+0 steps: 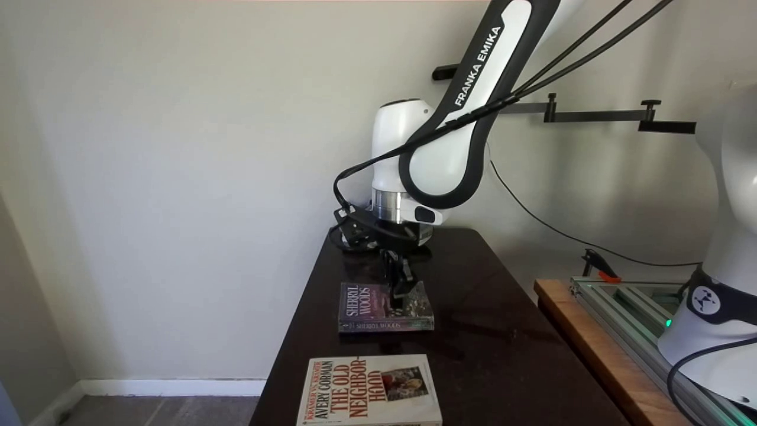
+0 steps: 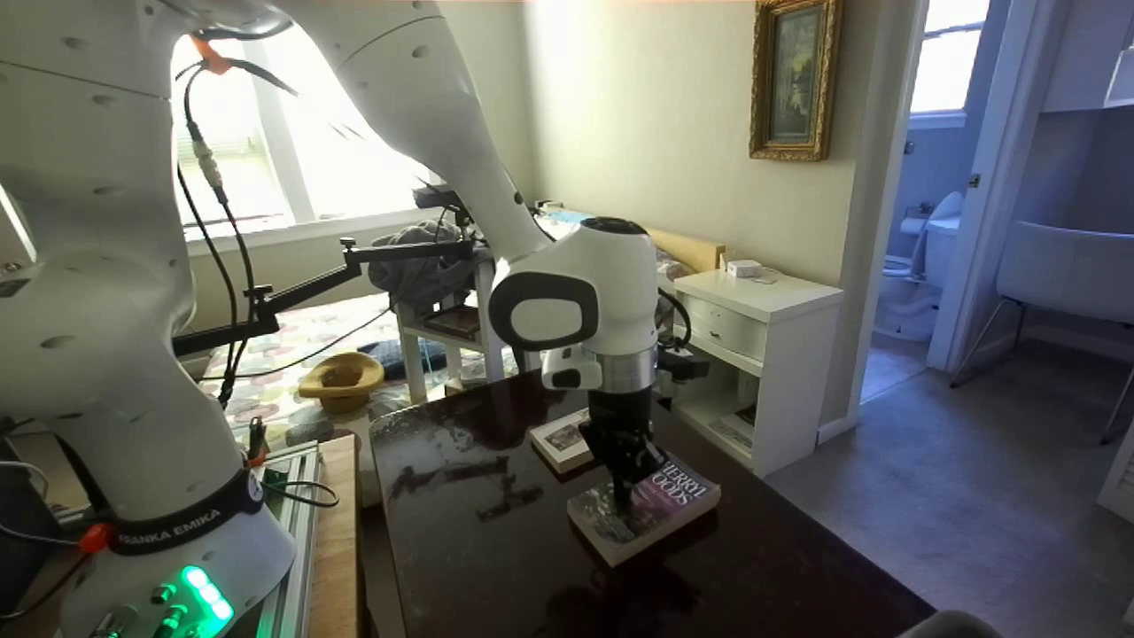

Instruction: Rotate the book on the right.

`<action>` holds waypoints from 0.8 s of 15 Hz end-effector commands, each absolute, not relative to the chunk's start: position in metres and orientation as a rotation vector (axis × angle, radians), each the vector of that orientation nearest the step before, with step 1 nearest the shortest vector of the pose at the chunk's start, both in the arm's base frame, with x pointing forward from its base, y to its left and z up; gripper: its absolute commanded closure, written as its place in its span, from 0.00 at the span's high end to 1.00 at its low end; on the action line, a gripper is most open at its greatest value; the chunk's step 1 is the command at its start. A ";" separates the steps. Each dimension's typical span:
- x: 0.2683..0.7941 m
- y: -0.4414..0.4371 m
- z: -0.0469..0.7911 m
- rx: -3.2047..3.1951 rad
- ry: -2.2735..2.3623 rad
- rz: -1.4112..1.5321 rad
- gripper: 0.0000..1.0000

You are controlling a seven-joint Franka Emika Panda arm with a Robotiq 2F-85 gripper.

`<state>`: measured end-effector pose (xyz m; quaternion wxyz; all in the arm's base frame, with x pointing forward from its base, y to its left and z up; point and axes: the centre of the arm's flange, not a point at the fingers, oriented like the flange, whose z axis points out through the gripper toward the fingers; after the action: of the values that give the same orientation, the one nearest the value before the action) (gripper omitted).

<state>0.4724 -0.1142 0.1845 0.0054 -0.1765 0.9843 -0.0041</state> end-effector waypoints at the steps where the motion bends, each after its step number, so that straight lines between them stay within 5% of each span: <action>1: 0.471 -0.109 0.203 -0.602 3.059 -0.050 0.00; 12: 0.467 -0.099 0.256 -1.150 2.947 -0.046 0.00</action>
<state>0.4801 -0.0989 0.2268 0.0081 -0.2965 0.9549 -0.0155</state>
